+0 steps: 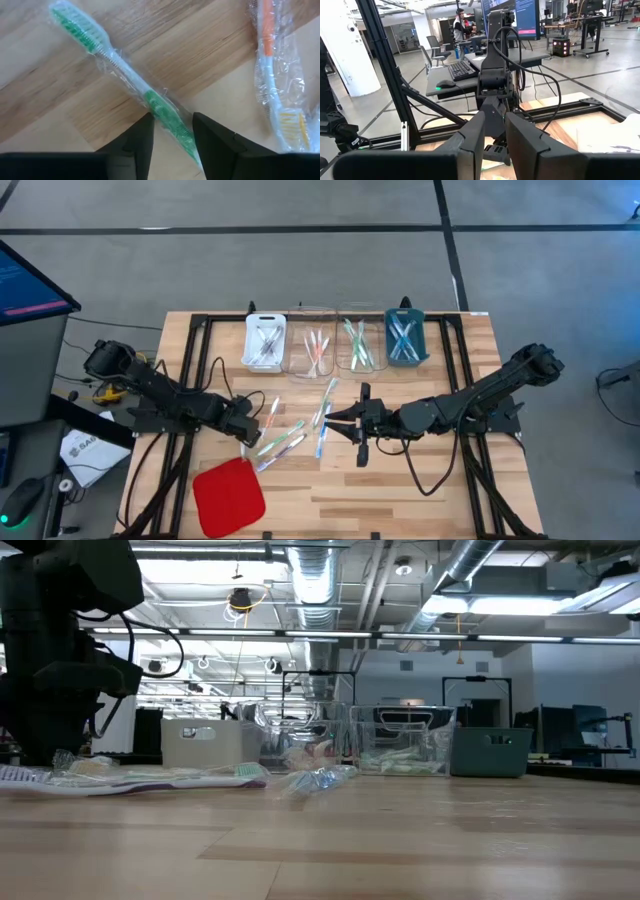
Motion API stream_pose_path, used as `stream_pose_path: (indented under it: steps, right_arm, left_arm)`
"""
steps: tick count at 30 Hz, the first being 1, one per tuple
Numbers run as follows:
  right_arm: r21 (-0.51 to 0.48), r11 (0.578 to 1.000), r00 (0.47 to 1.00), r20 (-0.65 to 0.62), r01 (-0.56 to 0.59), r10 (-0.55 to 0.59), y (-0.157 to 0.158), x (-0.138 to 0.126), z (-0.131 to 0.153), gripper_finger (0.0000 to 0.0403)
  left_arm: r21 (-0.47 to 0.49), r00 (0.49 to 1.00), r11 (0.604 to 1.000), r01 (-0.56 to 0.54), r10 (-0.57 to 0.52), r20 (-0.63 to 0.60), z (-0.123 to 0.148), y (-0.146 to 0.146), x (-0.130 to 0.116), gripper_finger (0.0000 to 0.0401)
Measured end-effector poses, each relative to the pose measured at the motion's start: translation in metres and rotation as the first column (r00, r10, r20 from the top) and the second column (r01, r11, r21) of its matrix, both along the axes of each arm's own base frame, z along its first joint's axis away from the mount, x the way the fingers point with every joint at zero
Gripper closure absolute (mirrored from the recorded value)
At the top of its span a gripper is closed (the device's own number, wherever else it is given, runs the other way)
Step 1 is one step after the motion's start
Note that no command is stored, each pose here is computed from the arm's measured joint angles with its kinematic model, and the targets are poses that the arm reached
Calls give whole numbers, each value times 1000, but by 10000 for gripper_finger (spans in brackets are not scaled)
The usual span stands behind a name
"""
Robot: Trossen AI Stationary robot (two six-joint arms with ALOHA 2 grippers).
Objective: Pick & Place Toothbrushes
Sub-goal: Put the green toothbrush into the right transparent bin
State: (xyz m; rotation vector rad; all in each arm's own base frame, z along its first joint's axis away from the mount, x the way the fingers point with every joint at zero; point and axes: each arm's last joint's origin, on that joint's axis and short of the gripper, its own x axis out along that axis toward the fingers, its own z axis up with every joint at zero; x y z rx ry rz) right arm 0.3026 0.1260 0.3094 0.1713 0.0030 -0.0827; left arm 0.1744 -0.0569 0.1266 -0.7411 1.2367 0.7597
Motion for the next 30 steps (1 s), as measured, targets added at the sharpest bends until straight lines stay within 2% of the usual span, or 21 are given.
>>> stream_pose_path:
  steps: [7, 15, 23, 30]
  right_arm:
    - [0, 1000, 1000, 0, 0, 0, 0, 0, 0, 330]
    - [0, 1000, 1000, 0, 0, 0, 0, 0, 0, 330]
    - [-1, 1000, 1000, -1, 0, 0, 0, 0, 0, 330]
    - [-1, 1000, 1000, -1, 0, 0, 0, 0, 0, 330]
  left_arm:
    - [-5, 1000, 1000, -14, 14, -26, -3, 2, 1, 310]
    - [1, 1000, 1000, -14, 14, -19, -2, 3, 0, 384]
    - [5, 992, 1000, 21, -22, 126, 16, 4, -2, 391]
    - [59, 970, 997, 49, -62, 233, 32, 7, -4, 396]
